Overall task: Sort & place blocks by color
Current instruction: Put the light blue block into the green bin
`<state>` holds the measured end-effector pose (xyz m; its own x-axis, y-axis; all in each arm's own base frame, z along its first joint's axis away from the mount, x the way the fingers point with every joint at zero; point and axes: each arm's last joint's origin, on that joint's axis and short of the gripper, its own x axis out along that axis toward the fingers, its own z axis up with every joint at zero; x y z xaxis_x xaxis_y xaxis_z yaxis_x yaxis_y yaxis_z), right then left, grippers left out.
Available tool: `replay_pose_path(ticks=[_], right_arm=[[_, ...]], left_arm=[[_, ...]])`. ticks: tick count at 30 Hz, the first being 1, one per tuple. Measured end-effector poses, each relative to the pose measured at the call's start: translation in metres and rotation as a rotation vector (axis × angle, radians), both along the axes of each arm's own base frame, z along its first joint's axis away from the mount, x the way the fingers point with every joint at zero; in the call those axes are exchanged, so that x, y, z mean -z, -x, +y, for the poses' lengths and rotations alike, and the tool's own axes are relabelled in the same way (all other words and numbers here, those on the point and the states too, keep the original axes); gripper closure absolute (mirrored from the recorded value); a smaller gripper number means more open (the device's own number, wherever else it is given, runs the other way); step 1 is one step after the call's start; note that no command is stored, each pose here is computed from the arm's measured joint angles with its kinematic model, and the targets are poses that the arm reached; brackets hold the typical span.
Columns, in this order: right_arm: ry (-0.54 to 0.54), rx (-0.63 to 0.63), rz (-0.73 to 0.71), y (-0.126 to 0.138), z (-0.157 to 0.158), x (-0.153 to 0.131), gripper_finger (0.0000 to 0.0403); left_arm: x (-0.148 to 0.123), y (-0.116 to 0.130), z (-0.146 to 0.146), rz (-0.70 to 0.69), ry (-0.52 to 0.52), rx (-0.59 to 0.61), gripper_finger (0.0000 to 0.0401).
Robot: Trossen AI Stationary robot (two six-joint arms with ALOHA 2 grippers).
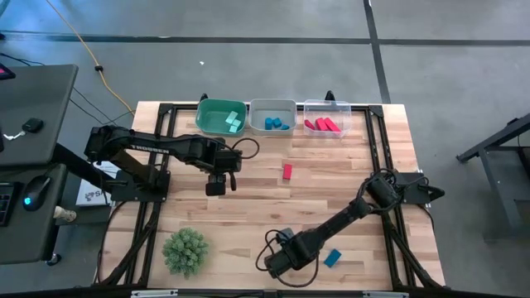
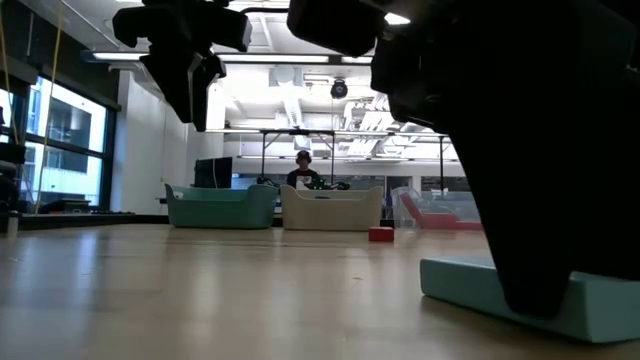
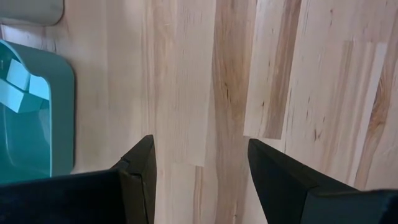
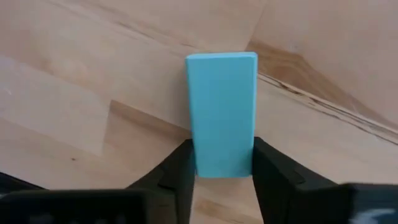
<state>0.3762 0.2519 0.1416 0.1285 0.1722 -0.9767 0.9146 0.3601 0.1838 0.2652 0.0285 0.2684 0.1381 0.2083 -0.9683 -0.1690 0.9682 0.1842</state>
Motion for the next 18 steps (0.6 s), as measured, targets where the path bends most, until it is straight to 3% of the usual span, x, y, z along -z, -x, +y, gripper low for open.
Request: replay_pose_path(ticks=[12, 18], right_arm=[[0.021, 0.008, -0.05, 0.001, -0.002, -0.011, 0.0303], [0.052, 0.038, -0.149, -0.002, -0.008, -0.033, 0.0303]], left_arm=[[0.0, 0.0, 0.001, 0.005, 0.003, 0.023, 0.0227], [0.0, 0.001, 0.007, -0.004, 0.091, 0.011, 0.0227]])
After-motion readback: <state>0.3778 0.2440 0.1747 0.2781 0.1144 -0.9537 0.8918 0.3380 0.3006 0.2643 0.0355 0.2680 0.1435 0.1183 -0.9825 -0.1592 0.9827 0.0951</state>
